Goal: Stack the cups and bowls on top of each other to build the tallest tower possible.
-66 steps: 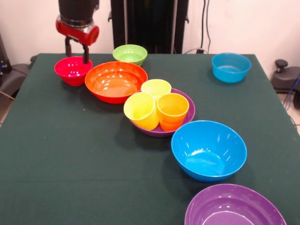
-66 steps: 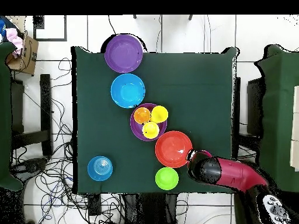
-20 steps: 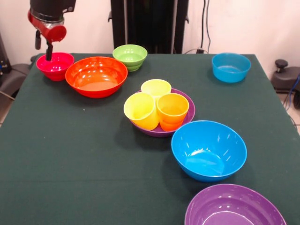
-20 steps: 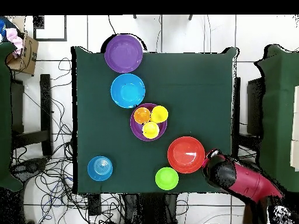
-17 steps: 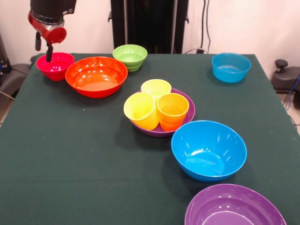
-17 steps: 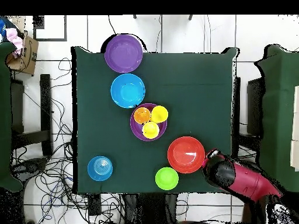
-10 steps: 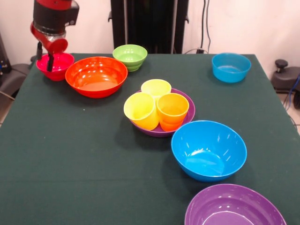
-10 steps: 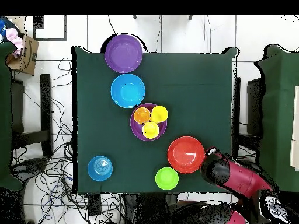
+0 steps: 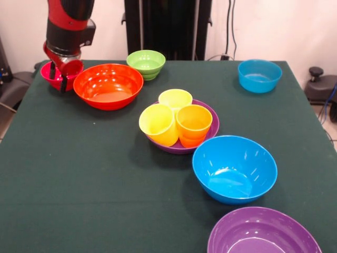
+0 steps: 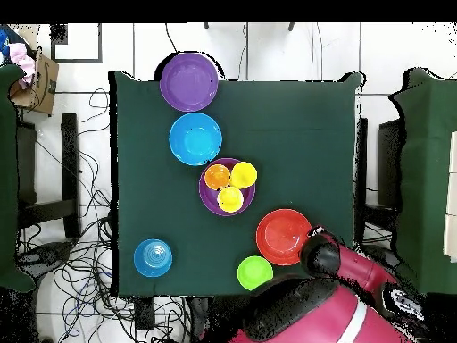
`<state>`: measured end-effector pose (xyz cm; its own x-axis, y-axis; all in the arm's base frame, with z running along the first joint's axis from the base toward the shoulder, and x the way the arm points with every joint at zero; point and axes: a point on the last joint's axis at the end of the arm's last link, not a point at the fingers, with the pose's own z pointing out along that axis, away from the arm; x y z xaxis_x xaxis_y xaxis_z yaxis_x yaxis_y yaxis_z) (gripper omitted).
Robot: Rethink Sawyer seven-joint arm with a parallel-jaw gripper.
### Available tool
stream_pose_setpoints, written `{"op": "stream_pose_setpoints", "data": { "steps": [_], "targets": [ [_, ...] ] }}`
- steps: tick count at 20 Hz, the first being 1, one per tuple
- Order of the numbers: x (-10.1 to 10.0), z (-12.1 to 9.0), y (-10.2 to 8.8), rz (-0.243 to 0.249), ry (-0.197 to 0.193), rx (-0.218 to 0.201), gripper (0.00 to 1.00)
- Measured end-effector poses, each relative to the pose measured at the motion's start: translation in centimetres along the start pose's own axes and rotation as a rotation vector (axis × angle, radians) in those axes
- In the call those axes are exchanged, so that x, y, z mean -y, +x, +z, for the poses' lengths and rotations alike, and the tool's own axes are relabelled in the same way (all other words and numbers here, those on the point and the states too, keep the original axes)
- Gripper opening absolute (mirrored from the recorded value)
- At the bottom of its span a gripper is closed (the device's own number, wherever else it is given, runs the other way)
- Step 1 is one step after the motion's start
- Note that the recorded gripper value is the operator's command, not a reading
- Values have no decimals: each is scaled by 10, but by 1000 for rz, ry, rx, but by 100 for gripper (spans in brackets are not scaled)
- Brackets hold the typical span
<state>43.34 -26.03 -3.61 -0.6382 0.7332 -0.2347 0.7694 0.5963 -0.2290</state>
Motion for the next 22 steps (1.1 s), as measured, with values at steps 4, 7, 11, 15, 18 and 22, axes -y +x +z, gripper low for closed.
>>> {"op": "stream_pose_setpoints", "data": {
  "steps": [4, 7, 11, 15, 18, 22],
  "targets": [
    [-1, 3, 3, 12, 8, -7, 100],
    [-2, 2, 2, 16, 12, -5, 100],
    [0, 0, 0, 29, 21, 0, 100],
    [1, 0, -1, 30, 21, 1, 0],
    [1, -1, -2, 31, 21, 3, 0],
    [4, -4, -7, 39, 22, 11, 0]
  ]
}}
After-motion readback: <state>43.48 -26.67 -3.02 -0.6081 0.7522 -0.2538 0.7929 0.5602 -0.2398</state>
